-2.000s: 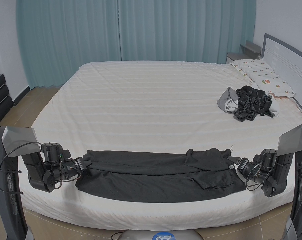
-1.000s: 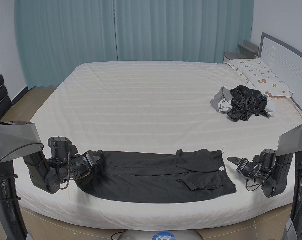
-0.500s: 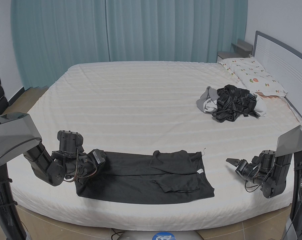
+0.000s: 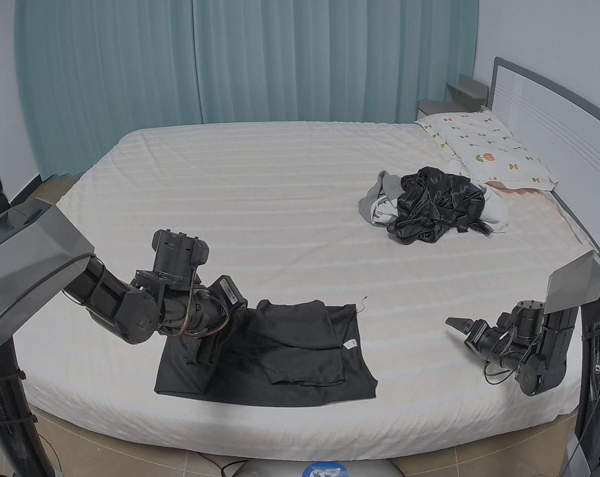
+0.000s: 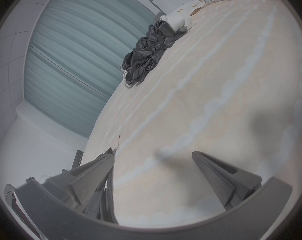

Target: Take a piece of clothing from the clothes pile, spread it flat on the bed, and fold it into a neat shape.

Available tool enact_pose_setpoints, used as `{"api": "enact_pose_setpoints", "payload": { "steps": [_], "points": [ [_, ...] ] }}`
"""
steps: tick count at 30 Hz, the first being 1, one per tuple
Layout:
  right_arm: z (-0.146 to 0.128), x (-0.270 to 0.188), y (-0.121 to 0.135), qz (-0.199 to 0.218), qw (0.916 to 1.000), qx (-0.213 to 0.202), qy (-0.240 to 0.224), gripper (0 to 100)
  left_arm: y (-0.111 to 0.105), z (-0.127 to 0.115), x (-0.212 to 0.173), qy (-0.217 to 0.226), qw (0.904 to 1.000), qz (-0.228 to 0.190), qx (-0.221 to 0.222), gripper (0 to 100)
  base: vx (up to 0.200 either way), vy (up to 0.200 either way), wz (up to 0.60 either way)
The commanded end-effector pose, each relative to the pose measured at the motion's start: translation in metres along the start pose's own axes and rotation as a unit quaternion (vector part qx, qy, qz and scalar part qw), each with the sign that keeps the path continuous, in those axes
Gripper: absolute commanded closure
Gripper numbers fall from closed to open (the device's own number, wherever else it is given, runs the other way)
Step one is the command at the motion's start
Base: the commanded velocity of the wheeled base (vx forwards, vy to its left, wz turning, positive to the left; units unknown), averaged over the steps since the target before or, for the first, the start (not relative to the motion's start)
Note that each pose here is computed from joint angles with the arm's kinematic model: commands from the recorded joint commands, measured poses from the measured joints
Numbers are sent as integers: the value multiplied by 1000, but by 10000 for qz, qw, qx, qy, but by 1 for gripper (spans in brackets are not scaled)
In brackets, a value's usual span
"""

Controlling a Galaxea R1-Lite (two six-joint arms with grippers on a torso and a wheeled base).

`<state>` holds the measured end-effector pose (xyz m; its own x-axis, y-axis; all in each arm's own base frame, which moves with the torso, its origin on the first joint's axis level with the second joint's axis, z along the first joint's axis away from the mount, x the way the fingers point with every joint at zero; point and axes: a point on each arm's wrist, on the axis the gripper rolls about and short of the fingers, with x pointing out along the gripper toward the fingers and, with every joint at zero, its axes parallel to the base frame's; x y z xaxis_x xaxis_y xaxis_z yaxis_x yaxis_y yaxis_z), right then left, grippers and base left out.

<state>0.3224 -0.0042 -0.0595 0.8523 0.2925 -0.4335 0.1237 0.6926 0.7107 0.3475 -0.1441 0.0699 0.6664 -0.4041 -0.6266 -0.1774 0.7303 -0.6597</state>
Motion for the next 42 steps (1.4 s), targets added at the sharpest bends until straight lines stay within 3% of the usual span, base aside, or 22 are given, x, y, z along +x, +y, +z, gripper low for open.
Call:
{"api": "enact_pose_setpoints", "payload": {
  "steps": [1,7,13,24,25,38,42],
  "points": [
    [-1,1,-1,-5,10000,0,-6,0,-17,-9,13,182,9998,-72,68,100,0,-200,0],
    [-2,1,-1,-6,10000,-9,5,0,-22,-7,32,182,9997,-121,-126,100,0,-167,0],
    [-2,2,-2,-11,10000,-14,10,0,-11,-17,58,351,9993,72,-137,100,0,0,0],
    [-2,2,-2,-6,10000,-32,5,0,-15,-20,59,413,9983,9,-407,100,0,0,0],
    [-2,2,-2,-6,10000,-32,5,0,-18,-19,59,403,9982,-27,-447,0,0,0,0],
    [-3,2,-2,-20,10000,-40,21,0,-36,-6,35,632,9873,-540,-1353,0,0,0,0],
    [-3,1,-3,-25,10000,-45,26,0,-20,2,18,537,9867,-420,-1477,0,0,0,0]
  ]
}}
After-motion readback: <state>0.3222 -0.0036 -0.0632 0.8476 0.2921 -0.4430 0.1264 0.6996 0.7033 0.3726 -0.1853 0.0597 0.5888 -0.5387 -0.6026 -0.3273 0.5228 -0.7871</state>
